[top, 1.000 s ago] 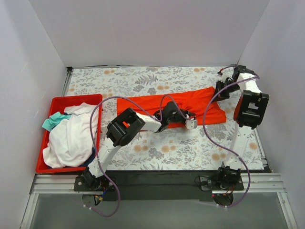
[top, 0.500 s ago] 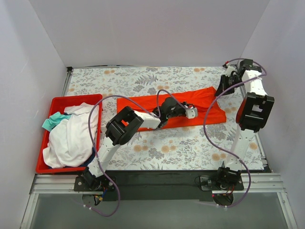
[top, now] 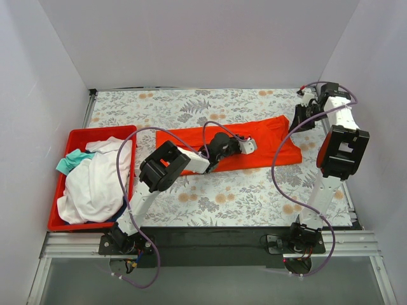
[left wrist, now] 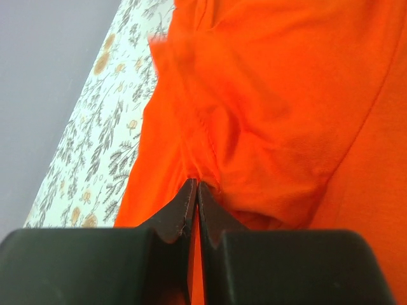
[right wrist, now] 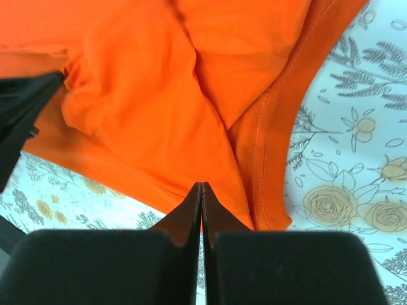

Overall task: Fold and stack the t-shirts
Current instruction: Fold the tshirt

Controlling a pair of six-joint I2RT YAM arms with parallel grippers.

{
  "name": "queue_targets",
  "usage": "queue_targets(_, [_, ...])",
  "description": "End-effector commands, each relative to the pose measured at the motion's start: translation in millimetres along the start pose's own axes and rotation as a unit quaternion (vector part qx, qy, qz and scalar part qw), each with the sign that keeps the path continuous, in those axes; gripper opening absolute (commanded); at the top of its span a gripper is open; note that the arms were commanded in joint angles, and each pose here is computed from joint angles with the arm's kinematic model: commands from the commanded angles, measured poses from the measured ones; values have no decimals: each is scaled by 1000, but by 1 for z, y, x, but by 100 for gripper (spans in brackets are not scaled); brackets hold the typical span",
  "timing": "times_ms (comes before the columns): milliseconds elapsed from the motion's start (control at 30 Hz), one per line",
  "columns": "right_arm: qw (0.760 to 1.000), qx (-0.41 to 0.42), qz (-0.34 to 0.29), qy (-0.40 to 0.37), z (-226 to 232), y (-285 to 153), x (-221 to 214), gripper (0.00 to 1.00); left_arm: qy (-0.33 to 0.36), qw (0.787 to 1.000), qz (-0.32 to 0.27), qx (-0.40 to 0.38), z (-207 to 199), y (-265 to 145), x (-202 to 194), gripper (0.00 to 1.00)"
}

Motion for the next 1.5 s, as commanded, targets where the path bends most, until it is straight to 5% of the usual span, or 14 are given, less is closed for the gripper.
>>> queue_targets(0, [999,-9,-17,-29,12,-15,3,1,-16,997,-14,74,39,-9,32,0])
queue_targets(167, [1000,-7,-4,-28,17,-10,-5,1,-18,995,17,94,43,-12,25,0])
queue_targets(267, [999,-20,4,-41,22,-11,-12,1,-45,993,38,106,53,-19,17,12])
queue_targets(467, [992,-70,36,-96,47,-5,-34,1,-288,948,76,113,127,-66,15,34])
queue_targets(667, [977,-137,81,-144,61,20,-52,1,-369,919,124,58,149,-138,22,50])
queue_targets(1000, [964,-193,93,-160,21,74,-13,1,-398,889,224,-37,127,-230,14,59])
queue_targets(1200, [951,-230,73,-194,-10,112,32,1,-384,886,240,-99,102,-246,9,59])
queue_targets(1467, [917,-291,-79,-262,11,117,143,1,-294,892,322,-124,67,-219,-17,51])
Point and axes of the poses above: each gripper's point midway between its finger pads, its own y axis out along the fingers, its own z axis along the line the jaws close on, x = y × z, the point moved 6 cm from there along -y, back along the fingers, and after that the axes turned 1 degree about -y, right-handed, at the moved point
